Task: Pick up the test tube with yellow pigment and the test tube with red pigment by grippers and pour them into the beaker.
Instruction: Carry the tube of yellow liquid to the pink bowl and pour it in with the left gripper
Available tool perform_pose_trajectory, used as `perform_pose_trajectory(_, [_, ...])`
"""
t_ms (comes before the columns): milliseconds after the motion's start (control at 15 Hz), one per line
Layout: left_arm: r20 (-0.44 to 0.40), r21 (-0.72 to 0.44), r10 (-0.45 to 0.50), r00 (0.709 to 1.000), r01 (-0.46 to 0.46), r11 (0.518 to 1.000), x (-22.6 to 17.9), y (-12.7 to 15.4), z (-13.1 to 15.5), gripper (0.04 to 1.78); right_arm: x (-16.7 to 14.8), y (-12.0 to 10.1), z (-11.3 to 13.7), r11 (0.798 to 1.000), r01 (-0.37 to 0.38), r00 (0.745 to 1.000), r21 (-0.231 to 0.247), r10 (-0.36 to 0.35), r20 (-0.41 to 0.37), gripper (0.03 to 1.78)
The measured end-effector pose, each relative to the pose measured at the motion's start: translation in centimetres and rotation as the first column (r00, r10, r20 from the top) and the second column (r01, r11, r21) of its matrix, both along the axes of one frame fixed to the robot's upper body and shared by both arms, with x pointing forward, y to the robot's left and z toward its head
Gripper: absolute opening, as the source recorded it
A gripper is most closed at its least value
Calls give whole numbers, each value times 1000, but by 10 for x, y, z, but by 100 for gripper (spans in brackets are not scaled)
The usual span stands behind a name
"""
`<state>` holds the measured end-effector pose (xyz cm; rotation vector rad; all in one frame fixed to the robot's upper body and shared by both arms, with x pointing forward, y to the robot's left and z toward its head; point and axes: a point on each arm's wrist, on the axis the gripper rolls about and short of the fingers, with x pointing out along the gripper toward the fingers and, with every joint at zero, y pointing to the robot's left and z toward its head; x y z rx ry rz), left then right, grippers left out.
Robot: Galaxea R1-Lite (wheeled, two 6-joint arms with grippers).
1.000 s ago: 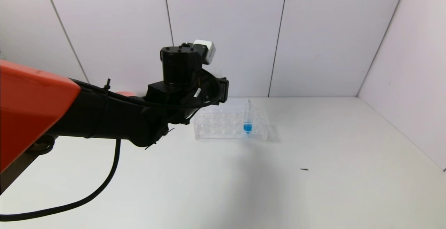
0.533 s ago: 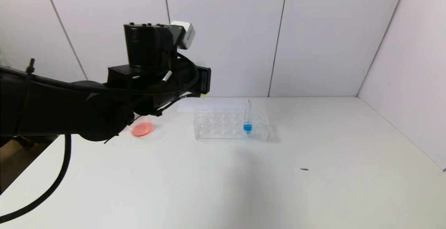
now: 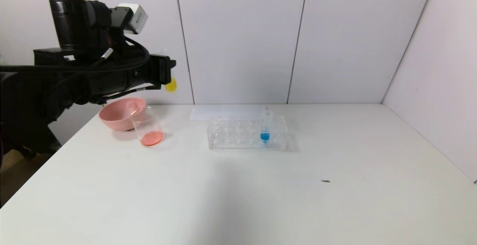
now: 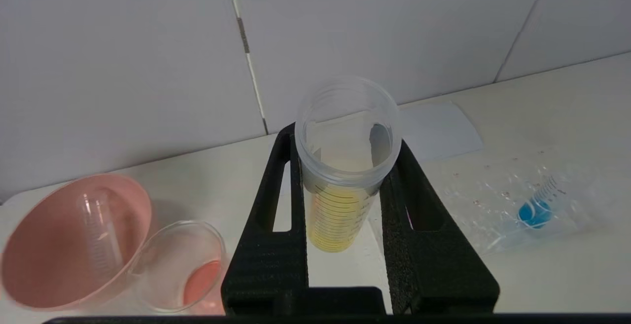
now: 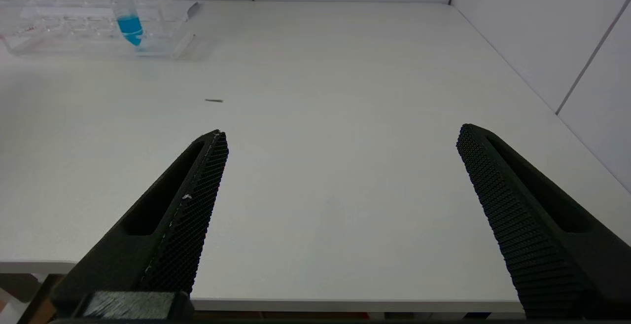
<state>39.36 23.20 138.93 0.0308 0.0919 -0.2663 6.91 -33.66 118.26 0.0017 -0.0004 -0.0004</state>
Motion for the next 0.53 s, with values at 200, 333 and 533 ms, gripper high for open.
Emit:
perform_pose_trajectory(200, [-4,-6,42,999,-42,999,3,34,4,44,0,0,0,1000,0,1000,0,0,0,170])
perform_pose_trajectory(333, [-10,-9,56,998,-57,998,4,52,5,44,0,0,0,1000,0,1000,0,0,0,170])
perform_pose_trajectory(533, [-16,-10,100,995,-100,995,6,71,5,44,0,0,0,1000,0,1000,0,0,0,170])
